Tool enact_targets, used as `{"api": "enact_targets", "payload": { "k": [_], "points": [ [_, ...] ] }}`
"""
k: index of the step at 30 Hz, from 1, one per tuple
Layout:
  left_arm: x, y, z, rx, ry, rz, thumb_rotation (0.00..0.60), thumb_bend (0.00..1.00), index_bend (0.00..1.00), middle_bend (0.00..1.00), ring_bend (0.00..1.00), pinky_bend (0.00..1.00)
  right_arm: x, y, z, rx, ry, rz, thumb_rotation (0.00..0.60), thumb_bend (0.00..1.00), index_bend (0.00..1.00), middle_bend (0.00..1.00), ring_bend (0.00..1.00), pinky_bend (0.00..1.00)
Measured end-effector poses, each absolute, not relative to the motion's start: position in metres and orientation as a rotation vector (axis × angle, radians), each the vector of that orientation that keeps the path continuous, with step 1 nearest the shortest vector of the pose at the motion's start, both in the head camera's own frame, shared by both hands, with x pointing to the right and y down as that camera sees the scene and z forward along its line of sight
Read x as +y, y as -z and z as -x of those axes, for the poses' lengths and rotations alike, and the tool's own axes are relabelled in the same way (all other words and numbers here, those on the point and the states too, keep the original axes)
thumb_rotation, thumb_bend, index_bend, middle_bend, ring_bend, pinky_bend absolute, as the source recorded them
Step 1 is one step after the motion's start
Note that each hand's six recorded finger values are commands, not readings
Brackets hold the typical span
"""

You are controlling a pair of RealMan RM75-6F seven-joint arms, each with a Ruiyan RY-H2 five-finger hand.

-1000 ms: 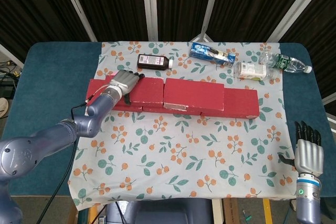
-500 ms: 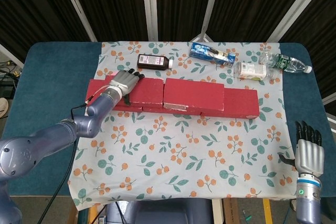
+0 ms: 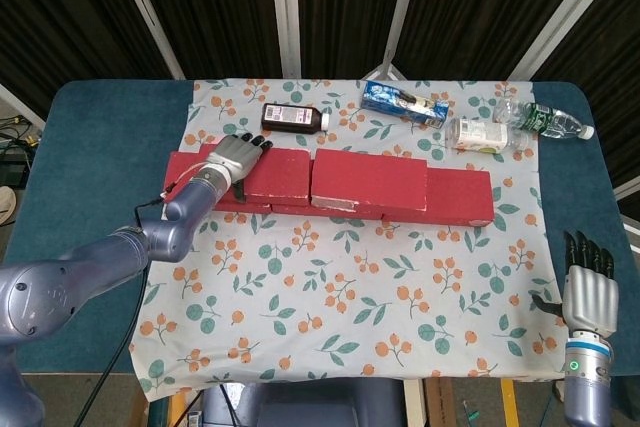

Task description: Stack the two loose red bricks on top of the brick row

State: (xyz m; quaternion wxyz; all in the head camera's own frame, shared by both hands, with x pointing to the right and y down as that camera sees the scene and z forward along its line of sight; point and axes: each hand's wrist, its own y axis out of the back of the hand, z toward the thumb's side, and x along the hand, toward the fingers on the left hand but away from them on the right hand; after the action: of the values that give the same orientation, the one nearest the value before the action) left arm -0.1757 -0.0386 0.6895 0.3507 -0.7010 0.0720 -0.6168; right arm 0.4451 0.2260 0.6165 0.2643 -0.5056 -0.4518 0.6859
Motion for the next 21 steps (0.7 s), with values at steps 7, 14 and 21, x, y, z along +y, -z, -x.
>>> {"api": "enact_targets", "payload": {
  "k": [7, 14, 21],
  "points": [
    [-0.039, -0.688, 0.175, 0.188, 1.602, 1.808, 0.6, 0.0, 0.0, 0.0, 0.0, 0.13, 0.226, -0.616, -0.445, -1.22, -1.857, 1.363, 0.6, 0.15, 0.0, 0.0, 0.0, 0.0],
    [-0.038, -0.681, 0.174, 0.192, 1.6, 1.807, 0.6, 0.0, 0.0, 0.0, 0.0, 0.14, 0.227, -0.617, -0.445, -1.212, -1.865, 1.364, 0.6, 0.15, 0.0, 0.0, 0.0, 0.0],
    [-0.043, -0.667, 0.182, 0.218, 1.622, 1.788, 0.6, 0.0, 0.0, 0.0, 0.0, 0.14, 0.227, -0.615, -0.446, -1.214, -1.866, 1.362, 0.6, 0.15, 0.0, 0.0, 0.0, 0.0]
  ]
}}
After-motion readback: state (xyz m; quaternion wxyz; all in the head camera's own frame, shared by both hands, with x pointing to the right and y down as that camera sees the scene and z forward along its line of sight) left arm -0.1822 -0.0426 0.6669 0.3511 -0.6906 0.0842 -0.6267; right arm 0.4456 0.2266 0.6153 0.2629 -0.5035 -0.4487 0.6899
